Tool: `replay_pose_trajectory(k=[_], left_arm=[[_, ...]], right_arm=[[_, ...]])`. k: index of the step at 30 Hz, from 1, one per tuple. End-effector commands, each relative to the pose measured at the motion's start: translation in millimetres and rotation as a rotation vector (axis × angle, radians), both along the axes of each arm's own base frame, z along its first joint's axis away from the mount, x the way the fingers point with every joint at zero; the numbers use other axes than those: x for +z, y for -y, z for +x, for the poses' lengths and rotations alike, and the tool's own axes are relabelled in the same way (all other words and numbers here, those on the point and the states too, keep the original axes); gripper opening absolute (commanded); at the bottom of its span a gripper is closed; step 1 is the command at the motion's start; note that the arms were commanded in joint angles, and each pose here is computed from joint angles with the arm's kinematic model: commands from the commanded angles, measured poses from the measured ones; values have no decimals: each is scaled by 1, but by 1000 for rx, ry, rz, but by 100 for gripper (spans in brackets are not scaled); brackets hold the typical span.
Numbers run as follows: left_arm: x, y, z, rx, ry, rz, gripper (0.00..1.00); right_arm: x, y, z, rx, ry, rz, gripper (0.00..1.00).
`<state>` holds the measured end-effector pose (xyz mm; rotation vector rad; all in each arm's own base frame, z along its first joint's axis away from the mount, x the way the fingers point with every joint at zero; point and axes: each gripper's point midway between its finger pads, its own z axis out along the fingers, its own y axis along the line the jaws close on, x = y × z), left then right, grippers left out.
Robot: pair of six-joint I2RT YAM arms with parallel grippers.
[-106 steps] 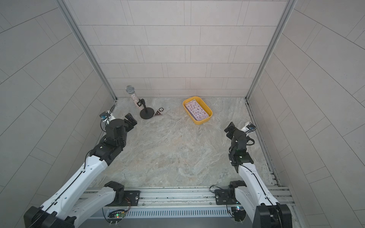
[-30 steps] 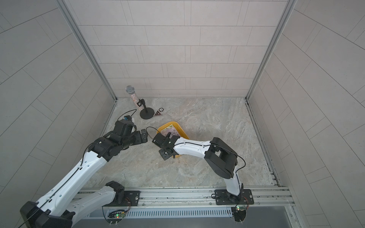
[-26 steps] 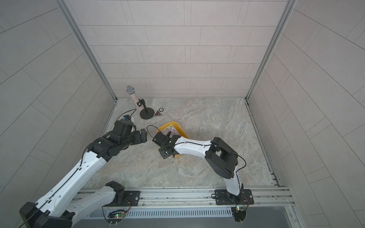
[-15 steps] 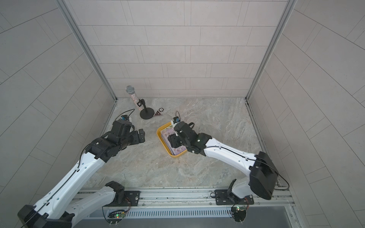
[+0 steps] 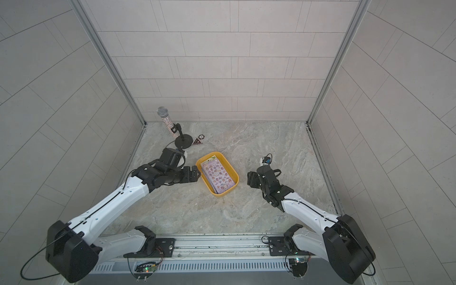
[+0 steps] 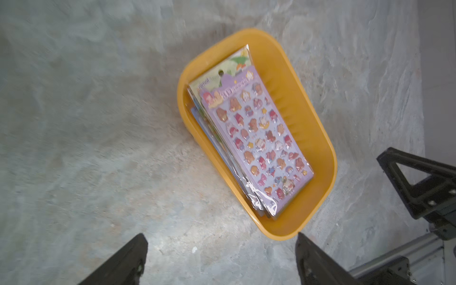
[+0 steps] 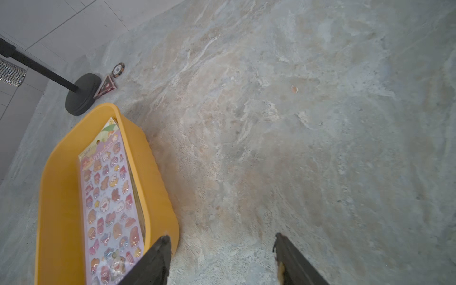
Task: Take the stickers out of the storage box
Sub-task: Pick up the storage box at the center of the board.
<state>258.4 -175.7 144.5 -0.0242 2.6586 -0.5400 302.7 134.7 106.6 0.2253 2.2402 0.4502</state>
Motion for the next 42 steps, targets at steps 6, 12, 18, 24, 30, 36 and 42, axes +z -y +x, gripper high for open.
replay_pose_trajectory(k=[6,12,18,24,30,36,42], left_arm=[[-58,33,-10,180,-105,24,70],[-82,41,2,241,-148,29,64],[-88,48,11,235,-151,20,56],[-82,43,15,212,-135,46,33],[-78,38,11,146,-138,87,7],[-80,28,13,93,-130,152,0],[-68,35,22,70,-43,105,0]], right_arm=[[18,-18,18,17,65,86,69],[17,-19,19,25,70,67,68],[17,-20,19,37,77,41,68],[16,-23,19,44,79,17,67],[17,-25,18,54,80,3,66],[19,-23,17,51,87,-10,66],[21,-22,17,51,114,-6,65]])
